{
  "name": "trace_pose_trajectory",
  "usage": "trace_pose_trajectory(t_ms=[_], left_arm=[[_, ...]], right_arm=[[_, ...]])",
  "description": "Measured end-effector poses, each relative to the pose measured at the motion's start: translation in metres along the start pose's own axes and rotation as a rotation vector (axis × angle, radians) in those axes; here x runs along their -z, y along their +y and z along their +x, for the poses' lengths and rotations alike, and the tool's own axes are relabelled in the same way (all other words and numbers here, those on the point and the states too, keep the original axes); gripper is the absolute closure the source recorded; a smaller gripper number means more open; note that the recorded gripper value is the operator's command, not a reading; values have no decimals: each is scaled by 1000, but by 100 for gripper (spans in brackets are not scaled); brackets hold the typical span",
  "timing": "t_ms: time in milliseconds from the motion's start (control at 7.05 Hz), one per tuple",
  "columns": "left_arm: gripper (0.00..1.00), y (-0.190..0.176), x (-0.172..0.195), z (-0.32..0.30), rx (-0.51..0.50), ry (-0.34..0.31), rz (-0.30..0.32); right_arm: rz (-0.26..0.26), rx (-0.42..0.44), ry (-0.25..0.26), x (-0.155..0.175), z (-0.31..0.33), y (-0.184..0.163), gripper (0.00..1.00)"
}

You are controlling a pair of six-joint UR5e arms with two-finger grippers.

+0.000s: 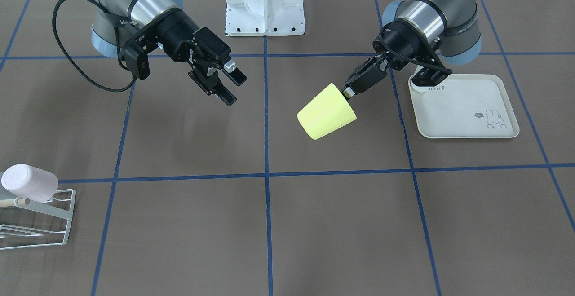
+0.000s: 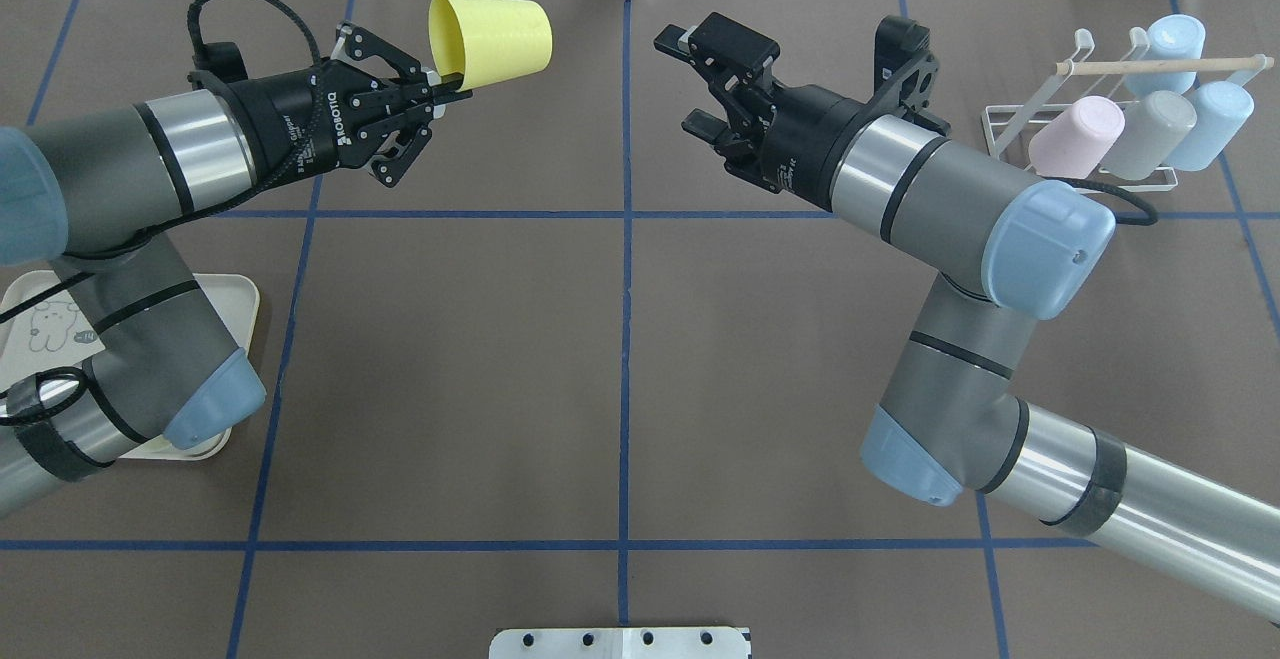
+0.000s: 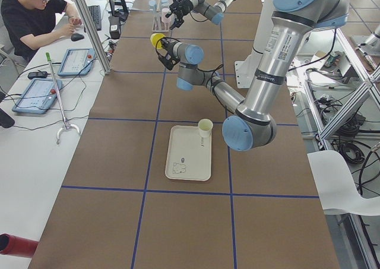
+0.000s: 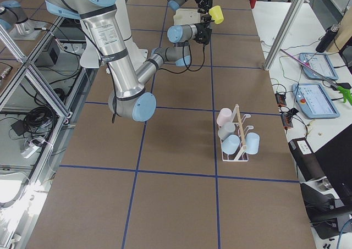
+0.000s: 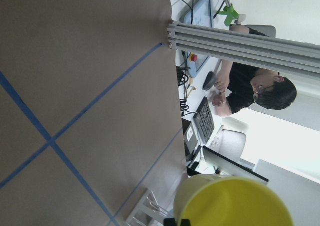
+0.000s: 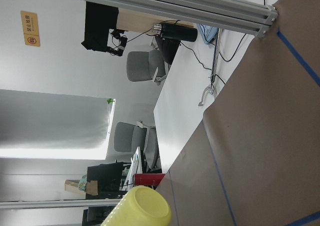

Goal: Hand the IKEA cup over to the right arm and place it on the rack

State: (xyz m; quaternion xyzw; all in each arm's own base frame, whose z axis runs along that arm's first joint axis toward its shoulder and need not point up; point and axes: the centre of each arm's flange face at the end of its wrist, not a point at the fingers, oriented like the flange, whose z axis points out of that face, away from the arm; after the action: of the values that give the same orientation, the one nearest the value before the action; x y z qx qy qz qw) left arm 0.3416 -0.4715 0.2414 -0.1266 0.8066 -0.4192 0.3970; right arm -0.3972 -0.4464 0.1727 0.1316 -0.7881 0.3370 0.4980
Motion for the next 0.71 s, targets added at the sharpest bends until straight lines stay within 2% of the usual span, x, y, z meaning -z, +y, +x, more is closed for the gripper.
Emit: trace_pose_trajectory(t_ms=[284, 425, 709], left_arm=[[100, 6, -8, -28, 196, 143, -96], [100, 22, -23, -40, 261, 183, -122], [100, 56, -49, -58, 323, 208, -160]], right_arm=[[6, -19, -18, -3, -6, 4, 0], [8, -24, -23, -4, -7, 5, 0], [14, -28, -30, -7, -10, 7, 0]])
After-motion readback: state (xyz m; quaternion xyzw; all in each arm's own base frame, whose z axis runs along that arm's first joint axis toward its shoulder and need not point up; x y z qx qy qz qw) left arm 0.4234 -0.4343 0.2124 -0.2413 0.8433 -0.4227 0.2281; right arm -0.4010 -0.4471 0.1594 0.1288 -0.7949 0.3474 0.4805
